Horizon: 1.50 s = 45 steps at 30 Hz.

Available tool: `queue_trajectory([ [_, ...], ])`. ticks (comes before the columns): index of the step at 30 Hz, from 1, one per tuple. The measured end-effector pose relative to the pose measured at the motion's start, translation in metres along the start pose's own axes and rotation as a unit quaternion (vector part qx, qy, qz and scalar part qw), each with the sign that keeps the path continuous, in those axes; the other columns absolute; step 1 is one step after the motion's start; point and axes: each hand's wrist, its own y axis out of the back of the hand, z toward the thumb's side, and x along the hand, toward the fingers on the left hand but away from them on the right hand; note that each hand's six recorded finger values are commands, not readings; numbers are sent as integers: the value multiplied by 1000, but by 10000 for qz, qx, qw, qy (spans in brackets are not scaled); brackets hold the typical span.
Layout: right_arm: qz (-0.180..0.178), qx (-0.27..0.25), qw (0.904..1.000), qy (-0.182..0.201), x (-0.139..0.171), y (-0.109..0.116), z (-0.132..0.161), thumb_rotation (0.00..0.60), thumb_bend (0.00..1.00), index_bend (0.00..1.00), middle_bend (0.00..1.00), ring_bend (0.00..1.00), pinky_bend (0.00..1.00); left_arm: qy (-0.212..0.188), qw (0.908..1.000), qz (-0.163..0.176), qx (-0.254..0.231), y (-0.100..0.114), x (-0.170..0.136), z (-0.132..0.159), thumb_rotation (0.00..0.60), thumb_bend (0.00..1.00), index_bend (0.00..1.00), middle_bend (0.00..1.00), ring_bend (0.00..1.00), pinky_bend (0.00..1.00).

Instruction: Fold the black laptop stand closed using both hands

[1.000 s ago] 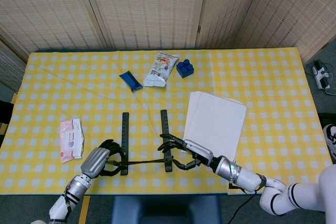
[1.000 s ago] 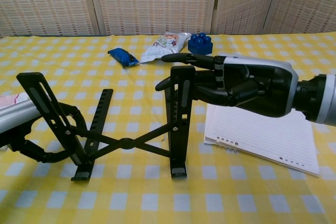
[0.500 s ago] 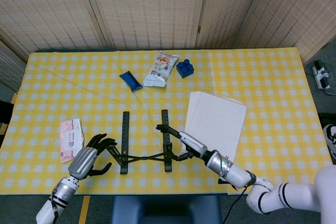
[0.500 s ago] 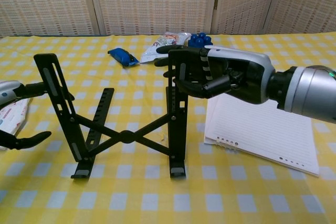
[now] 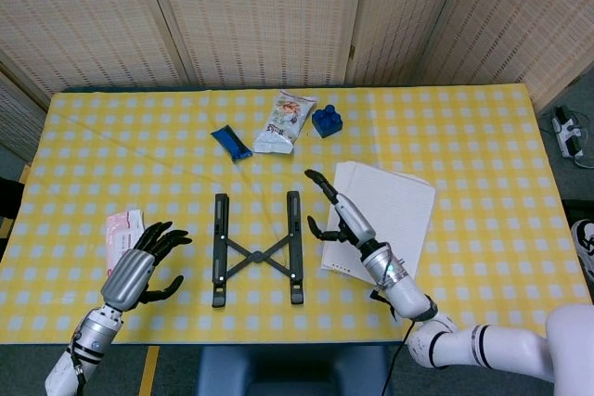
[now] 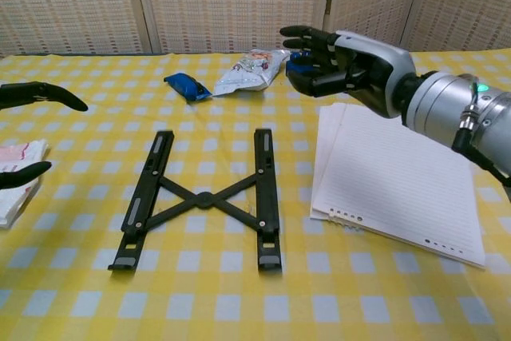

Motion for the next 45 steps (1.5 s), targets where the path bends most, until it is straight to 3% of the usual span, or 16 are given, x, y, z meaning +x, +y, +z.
queue_trajectory([
  [5, -447, 737, 9960, 232, 10, 23, 6, 600, 573, 0, 0, 0, 0, -2, 9992, -65, 385, 6, 19, -8, 600, 414, 240, 175, 37, 15],
  [8, -495, 1424, 9875, 451, 20, 30, 12, 600, 572, 0, 0, 0, 0, 9, 9976, -244, 641, 4, 32, -12, 600, 408, 190, 123, 12, 6],
  [10, -475, 1982, 9770, 625, 27, 31, 16, 600, 571, 0, 0, 0, 0, 37, 9953, -413, 869, 0, 42, -16, 600, 396, 137, 76, 1, 1],
  [16, -285, 3564, 9285, 1007, 51, 19, 18, 600, 494, 0, 0, 0, 0, 112, 9858, -863, 1437, -19, 79, -17, 600, 292, 48, 3, 0, 0],
  [21, -108, 4465, 8874, 1145, 65, 7, 13, 600, 463, 0, 0, 0, 0, -8, 9759, -842, 2012, -33, 106, -13, 600, 238, 15, 0, 0, 0],
  [24, -32, 4764, 8713, 1178, 68, 1, 9, 600, 445, 0, 0, 0, 0, -81, 9703, -787, 2284, -42, 121, -11, 600, 210, 2, 0, 0, 0],
  [29, -49, 5024, 8562, 1204, 66, -4, 2, 600, 370, 0, 0, 0, 0, -208, 9651, -767, 2497, -56, 143, -4, 600, 197, 0, 0, 0, 0],
  [36, -9, 5339, 8362, 1255, 60, -17, -11, 600, 207, 0, 0, 0, 0, -279, 9655, -846, 2446, -69, 160, 4, 600, 194, 0, 0, 0, 0],
  [41, 78, 5411, 8308, 1301, 56, -29, -19, 600, 203, 0, 0, 0, 0, -319, 9610, -821, 2623, -69, 161, 6, 600, 194, 0, 0, 0, 0],
  [45, 78, 5348, 8342, 1344, 53, -36, -22, 600, 203, 0, 0, 0, 0, -295, 9598, -717, 2697, -62, 162, 3, 600, 193, 0, 0, 0, 0],
])
